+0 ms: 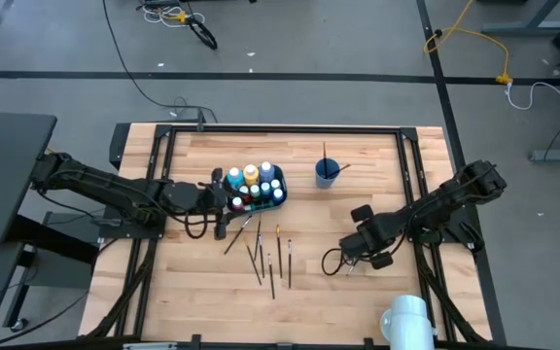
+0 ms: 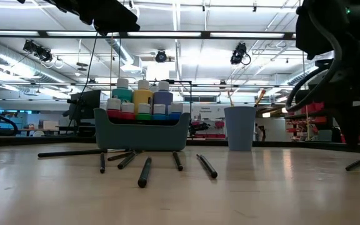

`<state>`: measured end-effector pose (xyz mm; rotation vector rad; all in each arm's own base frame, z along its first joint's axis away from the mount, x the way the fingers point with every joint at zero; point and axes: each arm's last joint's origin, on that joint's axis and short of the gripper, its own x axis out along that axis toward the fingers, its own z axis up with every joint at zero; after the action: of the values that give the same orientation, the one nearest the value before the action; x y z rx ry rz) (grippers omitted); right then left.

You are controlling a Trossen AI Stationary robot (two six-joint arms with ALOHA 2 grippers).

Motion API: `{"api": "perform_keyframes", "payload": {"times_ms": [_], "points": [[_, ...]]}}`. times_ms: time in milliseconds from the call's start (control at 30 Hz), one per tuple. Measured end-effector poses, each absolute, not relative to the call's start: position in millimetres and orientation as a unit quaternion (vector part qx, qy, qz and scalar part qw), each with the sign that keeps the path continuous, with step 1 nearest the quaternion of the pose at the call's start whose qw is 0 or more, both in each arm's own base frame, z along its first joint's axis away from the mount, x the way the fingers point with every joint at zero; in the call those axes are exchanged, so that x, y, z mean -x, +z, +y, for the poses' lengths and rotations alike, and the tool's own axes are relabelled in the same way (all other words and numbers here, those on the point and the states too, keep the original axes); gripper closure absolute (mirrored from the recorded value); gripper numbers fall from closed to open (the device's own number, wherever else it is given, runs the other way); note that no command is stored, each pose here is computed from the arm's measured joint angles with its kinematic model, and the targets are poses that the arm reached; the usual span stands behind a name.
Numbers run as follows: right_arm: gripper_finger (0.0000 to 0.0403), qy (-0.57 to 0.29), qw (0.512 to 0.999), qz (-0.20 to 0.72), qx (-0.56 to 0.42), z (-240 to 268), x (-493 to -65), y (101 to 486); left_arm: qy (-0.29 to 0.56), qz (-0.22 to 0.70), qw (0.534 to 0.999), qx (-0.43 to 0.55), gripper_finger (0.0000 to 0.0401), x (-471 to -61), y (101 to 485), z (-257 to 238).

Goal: Pick & Place Paint Supplies
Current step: Put the orange paint brush into the blue cup

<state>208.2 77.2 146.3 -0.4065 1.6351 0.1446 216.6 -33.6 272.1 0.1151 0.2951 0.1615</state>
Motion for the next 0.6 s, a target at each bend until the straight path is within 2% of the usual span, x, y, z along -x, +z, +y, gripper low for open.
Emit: {"api": "perform_keyframes", "payload": {"times_ms": [467,600], "points": [[0.0307,0.079,0.670,0.714,0.185,73,-205,134,0.079,0.147,0.984,-0.057,0.0191,-217,272,-34],[0.0323,0.092,0.675,0.711,0.176,74,-205,133,0.079,0.147,0.984,-0.057,0.0191,-217,272,-34]]}}
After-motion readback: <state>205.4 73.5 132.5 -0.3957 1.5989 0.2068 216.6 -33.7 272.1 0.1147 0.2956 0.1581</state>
